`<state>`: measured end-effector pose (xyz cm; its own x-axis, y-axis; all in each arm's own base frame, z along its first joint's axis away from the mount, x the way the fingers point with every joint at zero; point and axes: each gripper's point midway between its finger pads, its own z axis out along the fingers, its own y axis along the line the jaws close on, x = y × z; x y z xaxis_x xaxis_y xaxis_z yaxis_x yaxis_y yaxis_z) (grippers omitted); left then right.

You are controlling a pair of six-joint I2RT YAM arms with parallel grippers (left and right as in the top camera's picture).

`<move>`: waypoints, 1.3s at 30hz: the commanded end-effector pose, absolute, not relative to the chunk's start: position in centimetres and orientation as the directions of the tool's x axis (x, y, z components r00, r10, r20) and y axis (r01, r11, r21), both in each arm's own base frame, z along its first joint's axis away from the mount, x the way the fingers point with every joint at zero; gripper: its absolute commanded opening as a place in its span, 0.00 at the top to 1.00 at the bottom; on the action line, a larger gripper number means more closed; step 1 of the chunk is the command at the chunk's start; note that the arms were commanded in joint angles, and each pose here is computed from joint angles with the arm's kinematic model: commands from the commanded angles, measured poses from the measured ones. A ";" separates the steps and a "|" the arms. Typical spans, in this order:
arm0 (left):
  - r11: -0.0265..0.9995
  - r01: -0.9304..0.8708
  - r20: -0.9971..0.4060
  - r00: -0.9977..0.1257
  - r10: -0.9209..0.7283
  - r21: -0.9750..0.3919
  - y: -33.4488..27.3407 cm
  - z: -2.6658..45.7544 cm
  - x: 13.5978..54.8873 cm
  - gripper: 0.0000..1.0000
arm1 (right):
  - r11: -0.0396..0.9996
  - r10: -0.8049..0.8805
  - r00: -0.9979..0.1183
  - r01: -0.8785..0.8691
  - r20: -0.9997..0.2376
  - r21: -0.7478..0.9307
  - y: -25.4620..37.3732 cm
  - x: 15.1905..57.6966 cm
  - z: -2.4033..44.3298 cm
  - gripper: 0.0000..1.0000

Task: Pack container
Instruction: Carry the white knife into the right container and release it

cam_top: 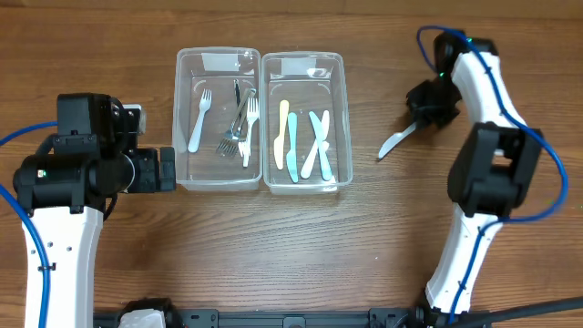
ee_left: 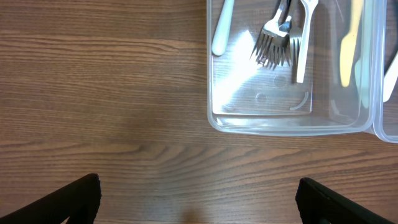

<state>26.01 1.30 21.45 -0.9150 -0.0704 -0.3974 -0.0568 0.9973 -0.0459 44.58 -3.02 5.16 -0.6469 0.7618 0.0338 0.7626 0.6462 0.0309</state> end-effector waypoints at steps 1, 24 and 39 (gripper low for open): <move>0.998 -0.030 -0.401 -0.915 -0.048 -0.050 1.0 21.4 26.1 0.00 | 0.787 0.617 -0.746 0.576 -0.251 0.220 0.2 45.6 18.7 0.96; 0.998 -0.029 -0.400 -0.915 -0.048 -0.054 1.0 21.4 26.1 0.00 | 0.994 -0.015 -0.976 -0.039 -0.217 0.104 22.2 41.5 13.0 0.91; 0.998 -0.027 -0.414 -0.909 -0.047 -0.052 1.0 21.7 26.1 0.00 | 0.996 0.000 -0.932 -0.034 -0.362 0.086 18.7 42.9 18.5 0.14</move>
